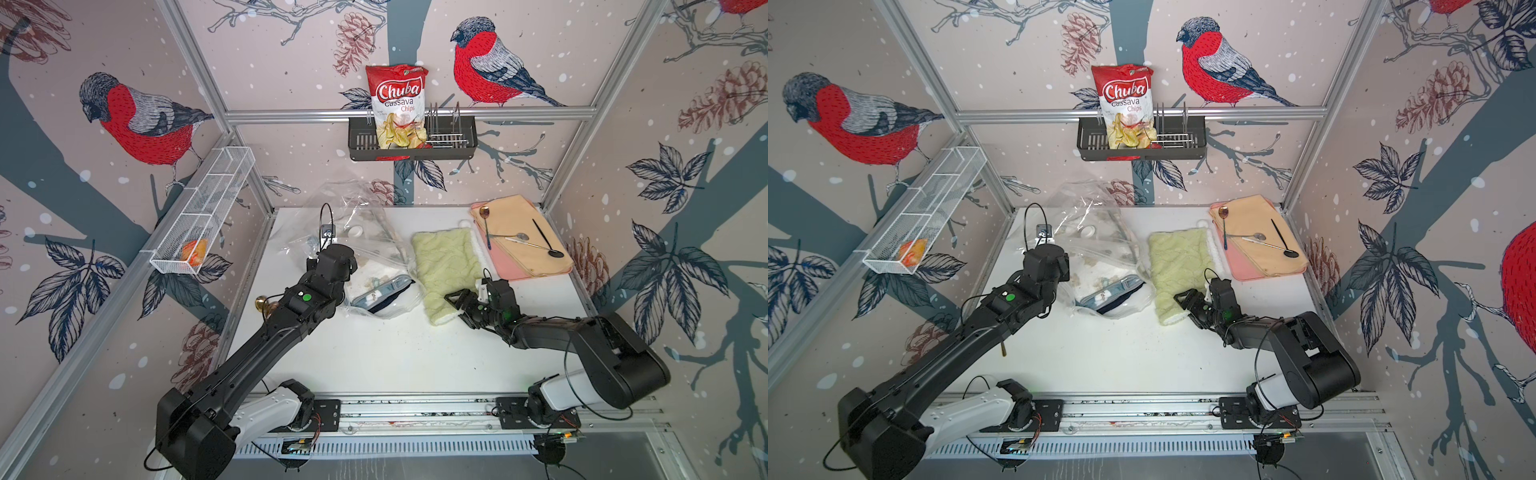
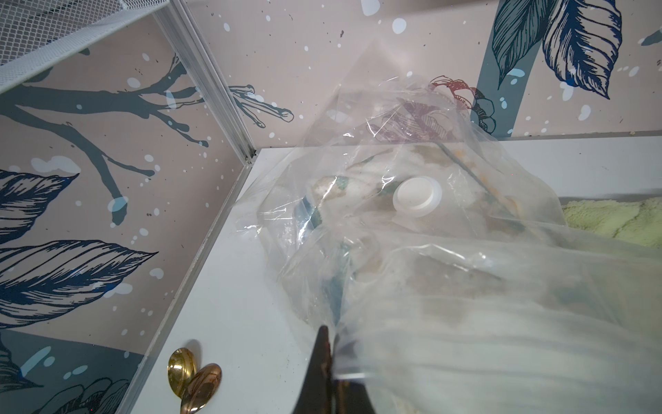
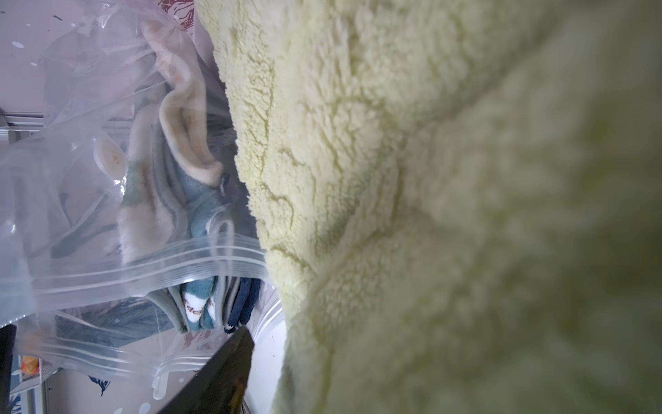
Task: Take the blanket out of the vacuum bag
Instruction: Place the blanket at the center of the board.
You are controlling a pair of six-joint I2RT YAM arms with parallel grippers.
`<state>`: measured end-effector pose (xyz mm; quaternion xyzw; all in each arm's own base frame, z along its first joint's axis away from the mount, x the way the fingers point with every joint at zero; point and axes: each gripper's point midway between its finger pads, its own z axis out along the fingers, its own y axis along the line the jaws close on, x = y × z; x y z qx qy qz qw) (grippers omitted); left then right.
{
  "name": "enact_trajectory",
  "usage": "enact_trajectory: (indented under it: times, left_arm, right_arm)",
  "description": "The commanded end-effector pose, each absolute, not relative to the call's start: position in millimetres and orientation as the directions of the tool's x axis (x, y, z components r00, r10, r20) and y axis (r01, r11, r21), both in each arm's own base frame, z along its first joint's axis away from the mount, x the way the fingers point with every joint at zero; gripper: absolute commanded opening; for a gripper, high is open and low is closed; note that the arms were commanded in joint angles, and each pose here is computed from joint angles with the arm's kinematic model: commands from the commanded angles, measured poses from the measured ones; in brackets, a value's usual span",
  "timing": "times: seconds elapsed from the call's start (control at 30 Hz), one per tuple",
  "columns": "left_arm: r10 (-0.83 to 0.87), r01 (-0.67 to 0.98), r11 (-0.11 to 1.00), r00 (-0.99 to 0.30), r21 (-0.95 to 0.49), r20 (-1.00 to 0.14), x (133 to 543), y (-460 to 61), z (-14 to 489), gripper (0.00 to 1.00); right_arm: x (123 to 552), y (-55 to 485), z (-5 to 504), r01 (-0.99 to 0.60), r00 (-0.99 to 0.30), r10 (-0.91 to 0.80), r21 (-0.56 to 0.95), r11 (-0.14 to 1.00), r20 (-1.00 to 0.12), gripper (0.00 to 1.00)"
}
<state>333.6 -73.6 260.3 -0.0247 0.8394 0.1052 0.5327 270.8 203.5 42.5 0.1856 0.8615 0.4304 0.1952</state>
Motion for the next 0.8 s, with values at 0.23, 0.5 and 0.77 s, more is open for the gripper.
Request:
enact_trajectory:
  times: [0.23, 0.5, 0.77]
  left_arm:
    - [0.036, -0.105, 0.991, -0.412, 0.086, -0.910, 335.7, -85.1, 267.7, 0.00]
    - [0.033, -0.082, 0.994, -0.412, 0.073, -0.911, 334.9, -88.9, 269.0, 0.00]
    - [0.031, -0.051, 0.997, -0.418, 0.058, -0.908, 334.5, -94.6, 267.9, 0.04]
  right_arm:
    - [201.9, 179.4, 10.3, 0.240, -0.890, 0.437, 0.681, 0.692, -0.130, 0.98]
    - [185.7, 147.9, 5.2, 0.311, -0.863, 0.481, 0.585, 0.749, -0.157, 1.00]
    - [194.8, 126.6, 11.1, 0.319, -0.845, 0.465, 0.449, 0.835, -0.263, 1.00]
